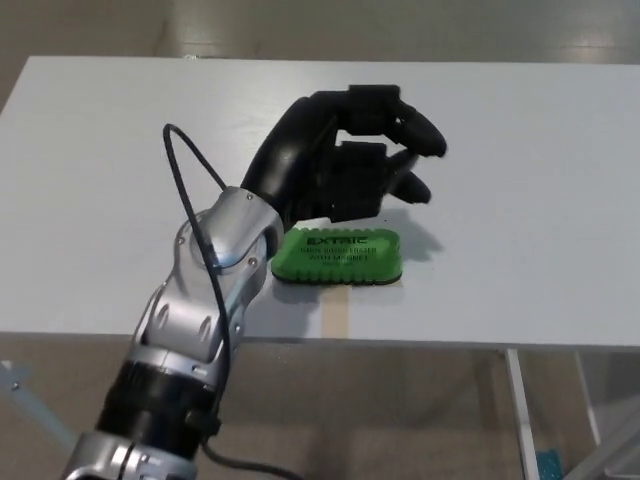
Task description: Use the left hand to press on the green eraser and wipe the desk from center to the left and then back to center.
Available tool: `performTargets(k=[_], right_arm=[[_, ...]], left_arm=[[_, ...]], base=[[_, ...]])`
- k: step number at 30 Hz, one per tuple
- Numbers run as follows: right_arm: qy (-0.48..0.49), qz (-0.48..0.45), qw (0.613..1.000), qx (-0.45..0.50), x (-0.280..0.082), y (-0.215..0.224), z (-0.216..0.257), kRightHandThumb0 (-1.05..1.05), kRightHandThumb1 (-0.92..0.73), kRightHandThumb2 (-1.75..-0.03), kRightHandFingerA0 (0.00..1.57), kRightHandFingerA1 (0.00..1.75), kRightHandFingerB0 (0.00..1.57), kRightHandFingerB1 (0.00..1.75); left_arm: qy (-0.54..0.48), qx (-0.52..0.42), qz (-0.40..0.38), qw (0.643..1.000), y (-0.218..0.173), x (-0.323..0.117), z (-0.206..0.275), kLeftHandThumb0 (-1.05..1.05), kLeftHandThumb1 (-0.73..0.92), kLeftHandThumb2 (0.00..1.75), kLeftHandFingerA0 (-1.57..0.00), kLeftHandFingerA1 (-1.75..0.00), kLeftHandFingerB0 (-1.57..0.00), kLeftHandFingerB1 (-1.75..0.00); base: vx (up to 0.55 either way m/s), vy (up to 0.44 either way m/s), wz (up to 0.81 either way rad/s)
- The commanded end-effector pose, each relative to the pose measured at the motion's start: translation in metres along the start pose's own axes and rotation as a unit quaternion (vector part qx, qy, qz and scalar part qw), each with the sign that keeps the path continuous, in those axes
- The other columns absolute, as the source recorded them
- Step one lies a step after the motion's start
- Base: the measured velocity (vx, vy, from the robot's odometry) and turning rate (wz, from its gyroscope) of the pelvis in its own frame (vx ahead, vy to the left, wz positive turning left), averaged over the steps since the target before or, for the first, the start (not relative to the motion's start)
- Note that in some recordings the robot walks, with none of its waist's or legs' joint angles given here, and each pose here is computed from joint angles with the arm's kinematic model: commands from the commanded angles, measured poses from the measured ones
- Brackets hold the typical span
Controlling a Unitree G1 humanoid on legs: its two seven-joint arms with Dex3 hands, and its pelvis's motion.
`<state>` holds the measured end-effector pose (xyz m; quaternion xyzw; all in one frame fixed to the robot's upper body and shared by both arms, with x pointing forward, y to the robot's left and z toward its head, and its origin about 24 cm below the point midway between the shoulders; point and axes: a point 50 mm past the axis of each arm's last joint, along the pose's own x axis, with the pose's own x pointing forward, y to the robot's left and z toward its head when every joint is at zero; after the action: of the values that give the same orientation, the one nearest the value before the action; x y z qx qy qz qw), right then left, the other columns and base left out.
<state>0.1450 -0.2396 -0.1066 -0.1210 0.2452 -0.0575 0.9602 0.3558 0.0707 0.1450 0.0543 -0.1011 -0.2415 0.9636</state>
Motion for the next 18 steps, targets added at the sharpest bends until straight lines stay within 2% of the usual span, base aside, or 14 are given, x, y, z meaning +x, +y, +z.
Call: performTargets(k=[1, 7, 14, 18], right_arm=[[-0.014, 0.004, 1.0, -0.001, -0.005, 0.0, -0.002, -0.4, -0.73, -0.62, 0.61, 0.5, 0.55, 0.39], [-0.022, 0.002, 1.0, -0.006, -0.006, 0.002, -0.001, -0.4, -0.74, -0.62, 0.62, 0.5, 0.55, 0.39], [-0.024, 0.002, 0.999, -0.021, -0.007, 0.003, -0.002, -0.4, -0.74, -0.62, 0.62, 0.49, 0.56, 0.4], [-0.019, 0.008, 1.0, -0.019, -0.007, 0.002, -0.002, -0.4, -0.74, -0.62, 0.63, 0.5, 0.57, 0.4]], left_arm=[[0.036, -0.001, 0.153, 0.988, 0.017, 0.011, -0.02, -0.08, 0.77, 0.8, -1.01, -0.9, -0.88, -1.0], [0.063, -0.032, 0.175, 0.982, 0.023, 0.012, -0.032, -0.08, 0.79, 0.8, -1.02, -0.91, -0.88, -1.04], [0.107, 0.005, 0.167, 0.98, 0.026, 0.008, -0.053, -0.08, 0.77, 0.82, -1.05, -0.92, -0.9, -1.08], [0.137, -0.001, 0.166, 0.977, 0.022, 0.003, -0.067, -0.09, 0.8, 0.76, -1.03, -0.87, -0.88, -1.07]], base=[[0.0, 0.0, 0.0], [0.0, 0.0, 0.0], [0.0, 0.0, 0.0], [0.0, 0.0, 0.0]])
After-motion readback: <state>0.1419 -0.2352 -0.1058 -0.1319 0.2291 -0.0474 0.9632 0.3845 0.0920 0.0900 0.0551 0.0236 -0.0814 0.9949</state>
